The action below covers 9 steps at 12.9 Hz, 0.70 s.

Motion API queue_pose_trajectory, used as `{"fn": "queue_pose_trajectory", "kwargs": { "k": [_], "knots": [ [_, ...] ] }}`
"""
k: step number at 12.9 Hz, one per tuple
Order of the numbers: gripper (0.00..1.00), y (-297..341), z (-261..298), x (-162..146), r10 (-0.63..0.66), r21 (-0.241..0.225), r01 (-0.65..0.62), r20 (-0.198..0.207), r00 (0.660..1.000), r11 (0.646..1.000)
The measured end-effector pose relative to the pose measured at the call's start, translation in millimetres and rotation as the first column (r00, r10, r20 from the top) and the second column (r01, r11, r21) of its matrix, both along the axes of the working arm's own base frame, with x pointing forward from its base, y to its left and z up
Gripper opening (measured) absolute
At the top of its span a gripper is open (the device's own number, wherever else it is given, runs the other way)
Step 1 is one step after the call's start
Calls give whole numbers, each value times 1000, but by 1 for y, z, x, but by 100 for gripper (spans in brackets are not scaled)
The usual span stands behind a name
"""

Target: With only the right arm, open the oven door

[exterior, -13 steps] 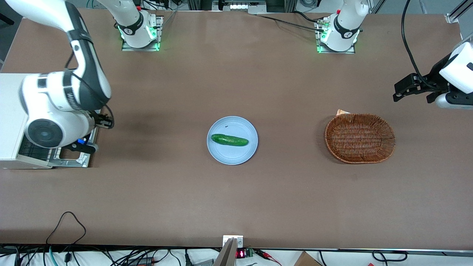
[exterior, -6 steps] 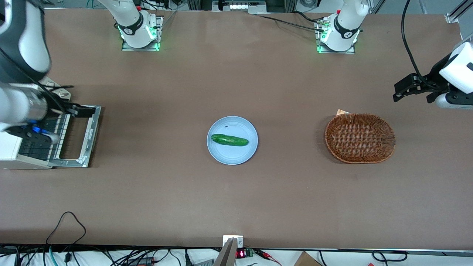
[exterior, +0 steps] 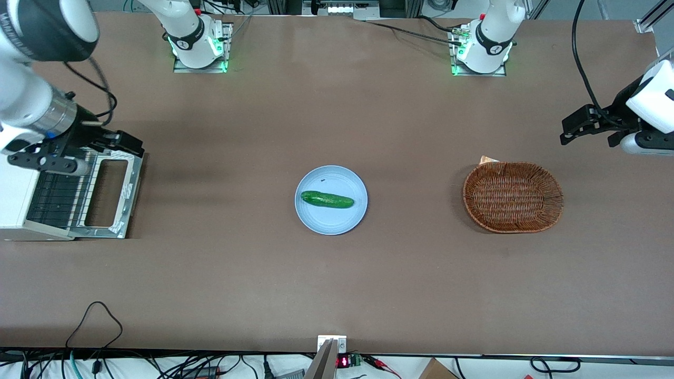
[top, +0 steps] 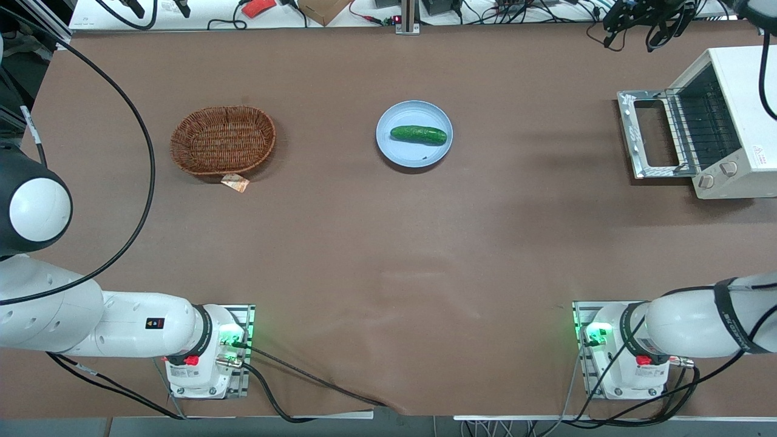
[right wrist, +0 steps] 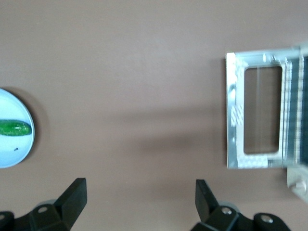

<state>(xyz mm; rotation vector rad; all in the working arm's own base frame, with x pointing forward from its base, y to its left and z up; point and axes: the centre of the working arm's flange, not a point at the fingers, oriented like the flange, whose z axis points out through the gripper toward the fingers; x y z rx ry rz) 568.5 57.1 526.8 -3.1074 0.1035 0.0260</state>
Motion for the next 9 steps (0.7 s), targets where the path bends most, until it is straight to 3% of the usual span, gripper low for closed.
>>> {"fn": "queue_pose_trajectory", "kwargs": {
  "k": [3, 6, 9],
  "knots": [
    [100, -17, 0, -8, 26, 0, -26, 0, 1000, 1000],
    [100, -41, 7, -18, 5, 1, -5, -41, 999, 1000],
    [100, -39, 10, -19, 9, 1, -9, -48, 999, 1000]
  ]
}}
